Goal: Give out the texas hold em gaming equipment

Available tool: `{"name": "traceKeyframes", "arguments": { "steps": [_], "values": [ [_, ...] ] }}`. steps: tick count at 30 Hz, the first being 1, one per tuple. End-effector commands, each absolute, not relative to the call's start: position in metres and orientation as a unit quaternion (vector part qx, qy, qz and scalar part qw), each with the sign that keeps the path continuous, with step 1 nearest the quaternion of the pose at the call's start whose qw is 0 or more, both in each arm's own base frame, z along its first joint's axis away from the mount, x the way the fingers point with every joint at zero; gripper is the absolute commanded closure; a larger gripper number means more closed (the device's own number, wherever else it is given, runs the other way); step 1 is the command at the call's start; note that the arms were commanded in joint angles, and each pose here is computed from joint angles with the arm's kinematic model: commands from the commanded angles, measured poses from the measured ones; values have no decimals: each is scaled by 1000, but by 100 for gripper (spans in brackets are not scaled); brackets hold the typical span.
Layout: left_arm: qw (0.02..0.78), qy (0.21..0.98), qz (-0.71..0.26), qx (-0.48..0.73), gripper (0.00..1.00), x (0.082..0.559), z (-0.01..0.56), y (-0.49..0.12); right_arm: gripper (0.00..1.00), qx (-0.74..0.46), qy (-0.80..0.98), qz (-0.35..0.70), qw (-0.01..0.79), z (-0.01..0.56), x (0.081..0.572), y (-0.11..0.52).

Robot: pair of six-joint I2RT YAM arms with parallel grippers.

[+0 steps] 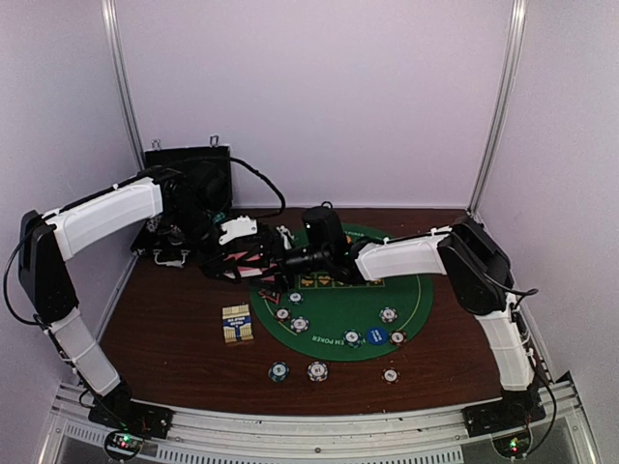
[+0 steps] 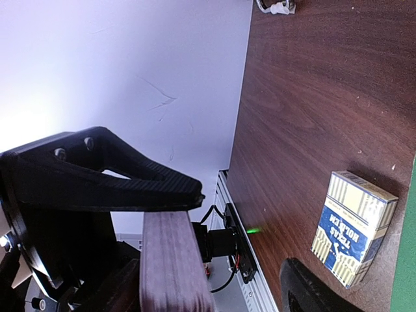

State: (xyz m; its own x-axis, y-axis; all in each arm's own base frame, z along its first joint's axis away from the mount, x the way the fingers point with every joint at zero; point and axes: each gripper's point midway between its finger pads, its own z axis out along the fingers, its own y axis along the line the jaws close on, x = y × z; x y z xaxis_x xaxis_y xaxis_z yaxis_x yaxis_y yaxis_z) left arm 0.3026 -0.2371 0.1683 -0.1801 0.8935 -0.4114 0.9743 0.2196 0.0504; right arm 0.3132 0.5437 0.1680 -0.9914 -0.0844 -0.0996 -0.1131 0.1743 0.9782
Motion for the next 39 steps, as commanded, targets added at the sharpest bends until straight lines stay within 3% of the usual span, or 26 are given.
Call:
{"name": "traceKeyframes", "arguments": {
  "steps": [1, 13, 21, 39],
  "values": [
    [209, 751, -120, 615, 100, 303, 192, -241, 31, -37, 781, 624, 20, 163, 325, 528],
    [210, 750, -118, 616, 100, 299, 193, -238, 39, -34, 792, 608, 35, 163, 328, 508],
    [204, 752, -113, 616, 100, 299, 189, -235, 43, -44, 762, 644, 41, 202, 325, 511],
    [193, 755, -97, 619, 100, 299, 180, -229, 81, -58, 774, 629, 44, 213, 316, 501]
  ]
}}
